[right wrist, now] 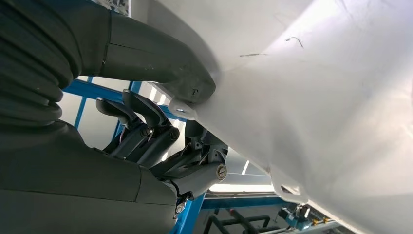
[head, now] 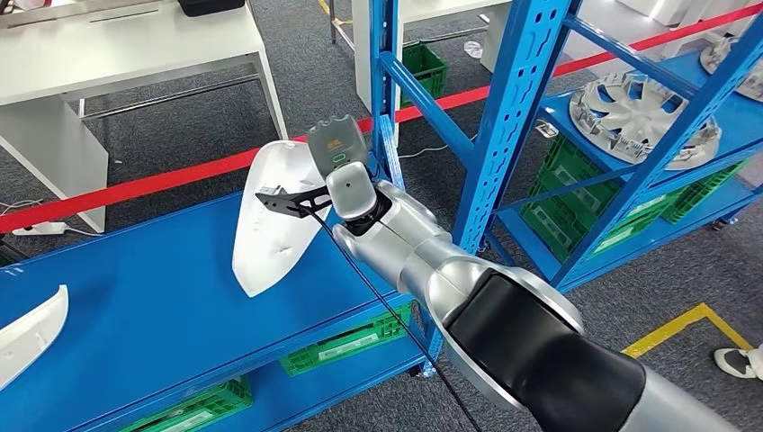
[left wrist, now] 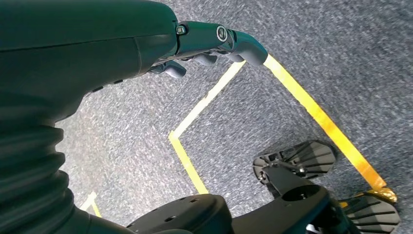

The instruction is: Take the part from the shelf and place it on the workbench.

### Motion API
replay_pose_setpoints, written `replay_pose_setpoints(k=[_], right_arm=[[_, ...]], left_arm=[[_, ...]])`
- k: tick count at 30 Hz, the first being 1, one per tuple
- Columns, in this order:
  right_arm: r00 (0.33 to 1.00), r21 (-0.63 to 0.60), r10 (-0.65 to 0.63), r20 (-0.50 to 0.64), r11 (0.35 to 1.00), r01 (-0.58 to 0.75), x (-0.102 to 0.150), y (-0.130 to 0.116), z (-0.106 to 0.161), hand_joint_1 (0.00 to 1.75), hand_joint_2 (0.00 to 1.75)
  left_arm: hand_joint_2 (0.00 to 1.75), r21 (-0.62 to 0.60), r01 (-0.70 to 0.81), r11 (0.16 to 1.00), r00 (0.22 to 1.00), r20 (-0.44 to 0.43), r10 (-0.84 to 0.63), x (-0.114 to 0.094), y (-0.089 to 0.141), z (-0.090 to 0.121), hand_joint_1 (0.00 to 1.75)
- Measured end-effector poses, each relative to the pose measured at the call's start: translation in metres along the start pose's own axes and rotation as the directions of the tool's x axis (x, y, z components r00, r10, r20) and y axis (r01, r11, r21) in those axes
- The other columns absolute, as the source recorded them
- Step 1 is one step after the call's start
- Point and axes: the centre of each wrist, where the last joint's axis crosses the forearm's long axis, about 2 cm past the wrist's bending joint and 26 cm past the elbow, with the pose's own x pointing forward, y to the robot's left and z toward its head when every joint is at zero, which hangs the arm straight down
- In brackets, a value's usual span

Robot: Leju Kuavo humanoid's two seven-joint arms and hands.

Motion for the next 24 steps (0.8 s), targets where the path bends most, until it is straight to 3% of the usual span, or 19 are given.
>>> replay_pose_setpoints(k=[24], right_arm=[[1.0, 0.07, 0.013, -0.028, 0.997, -0.011, -0.011, 0.025, 0.008, 1.75, 1.75]], left_arm=[[1.75, 0.004, 0.053, 0.999, 0.999, -0.001, -0.053, 0.013, 0.003, -0.002, 0.0]])
